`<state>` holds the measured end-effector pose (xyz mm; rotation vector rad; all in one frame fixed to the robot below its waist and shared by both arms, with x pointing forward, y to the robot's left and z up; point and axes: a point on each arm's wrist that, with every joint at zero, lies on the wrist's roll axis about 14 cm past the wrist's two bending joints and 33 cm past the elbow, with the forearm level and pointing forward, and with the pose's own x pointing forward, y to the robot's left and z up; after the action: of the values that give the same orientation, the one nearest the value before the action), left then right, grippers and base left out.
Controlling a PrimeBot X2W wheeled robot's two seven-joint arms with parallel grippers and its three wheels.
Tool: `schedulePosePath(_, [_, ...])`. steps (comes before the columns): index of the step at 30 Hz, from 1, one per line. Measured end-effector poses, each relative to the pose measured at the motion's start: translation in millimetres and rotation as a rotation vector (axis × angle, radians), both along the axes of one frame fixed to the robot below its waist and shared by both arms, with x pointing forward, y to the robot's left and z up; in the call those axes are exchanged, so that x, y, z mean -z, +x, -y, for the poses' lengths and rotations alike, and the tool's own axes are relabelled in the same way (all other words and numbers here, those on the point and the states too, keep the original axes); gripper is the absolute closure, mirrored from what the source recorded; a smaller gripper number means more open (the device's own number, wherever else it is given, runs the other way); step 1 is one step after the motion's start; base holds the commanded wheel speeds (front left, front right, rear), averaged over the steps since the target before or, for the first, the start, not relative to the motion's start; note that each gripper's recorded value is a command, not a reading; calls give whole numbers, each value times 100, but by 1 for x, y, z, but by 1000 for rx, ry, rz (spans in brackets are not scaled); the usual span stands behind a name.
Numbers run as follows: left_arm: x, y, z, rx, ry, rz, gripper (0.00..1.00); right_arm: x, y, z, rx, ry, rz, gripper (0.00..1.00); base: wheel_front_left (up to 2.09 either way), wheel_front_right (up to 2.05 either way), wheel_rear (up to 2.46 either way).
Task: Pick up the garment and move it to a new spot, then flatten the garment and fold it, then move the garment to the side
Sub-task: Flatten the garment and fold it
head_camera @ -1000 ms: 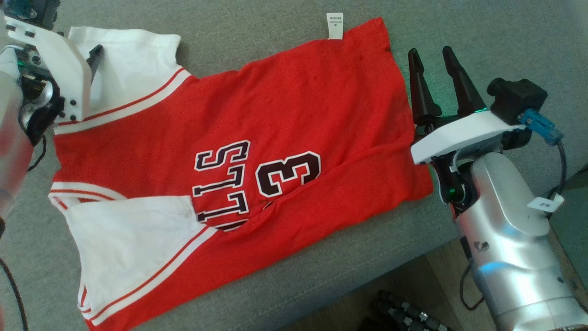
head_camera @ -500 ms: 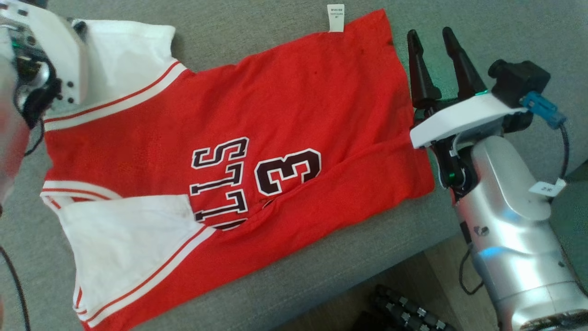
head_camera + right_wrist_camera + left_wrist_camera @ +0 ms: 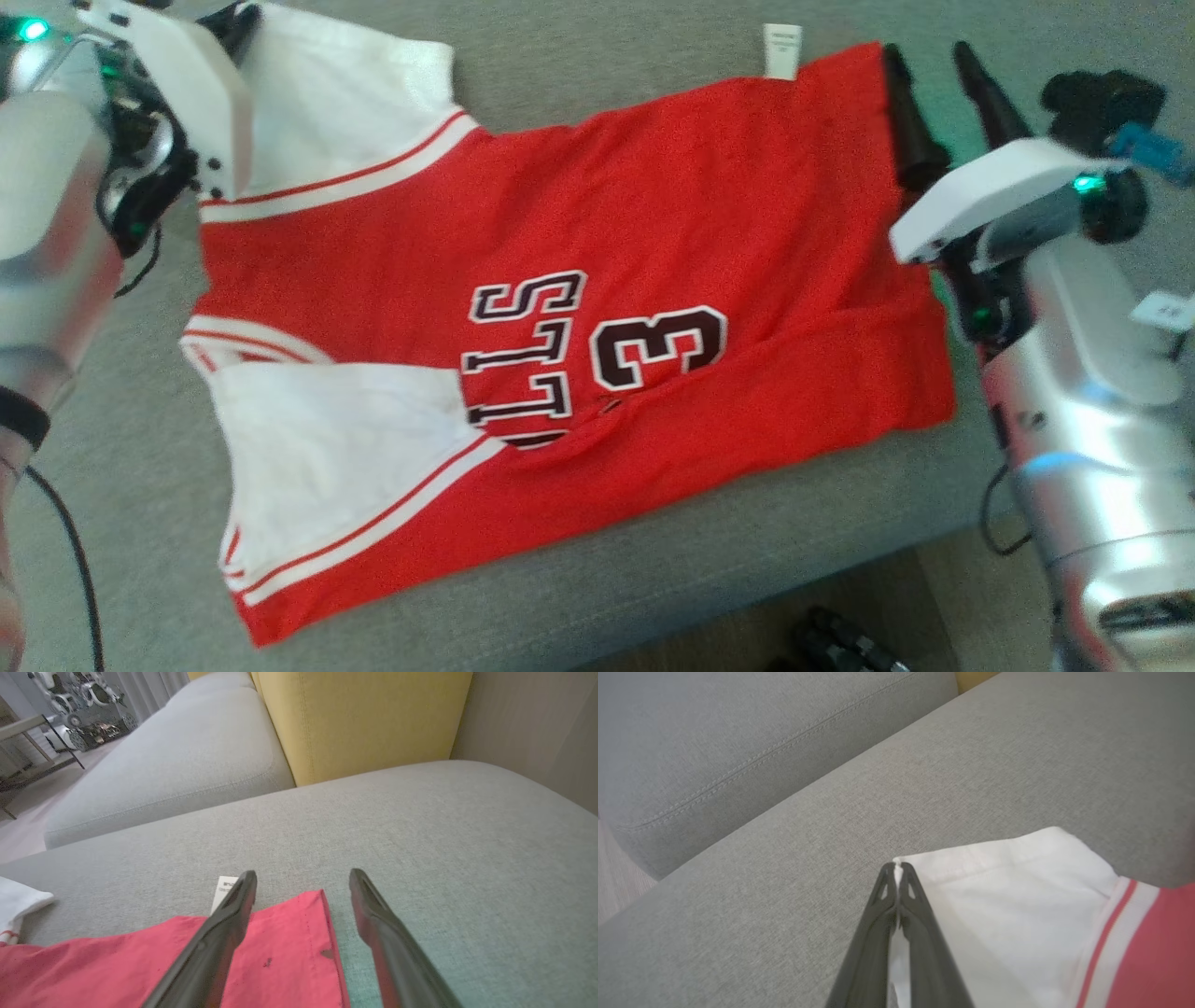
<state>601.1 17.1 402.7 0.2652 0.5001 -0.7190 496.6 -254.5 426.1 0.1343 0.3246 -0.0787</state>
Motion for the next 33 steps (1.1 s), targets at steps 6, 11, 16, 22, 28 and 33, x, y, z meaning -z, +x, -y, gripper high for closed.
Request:
schedulePosePath(6, [-22, -9, -7, 30, -35, 62, 100, 22, 9, 17, -16, -52, -158, 0, 0, 0, 0])
schedulePosePath(11, [-29, -18, -14, 55, -38, 81, 100, 39, 15, 17, -49, -89, -266, 0, 0, 0, 0])
schedulePosePath(16, [-31, -21, -20, 54, -54, 85, 100, 52, 20, 8, -83, -94, -325, 0, 0, 0, 0])
schedulePosePath(22, [-32, -23, -22, 51, -63, 87, 100, 63, 19, 11, -95, -113, -381, 0, 0, 0, 0])
schedulePosePath(28, [-33, -23, -23, 43, -61, 95, 100, 64, 23, 8, -106, -107, -398, 100, 0, 0, 0])
schedulePosePath(33, [-33, -18, -33, 8, -53, 102, 100, 64, 23, 14, -96, -119, -387, 100, 0, 0, 0])
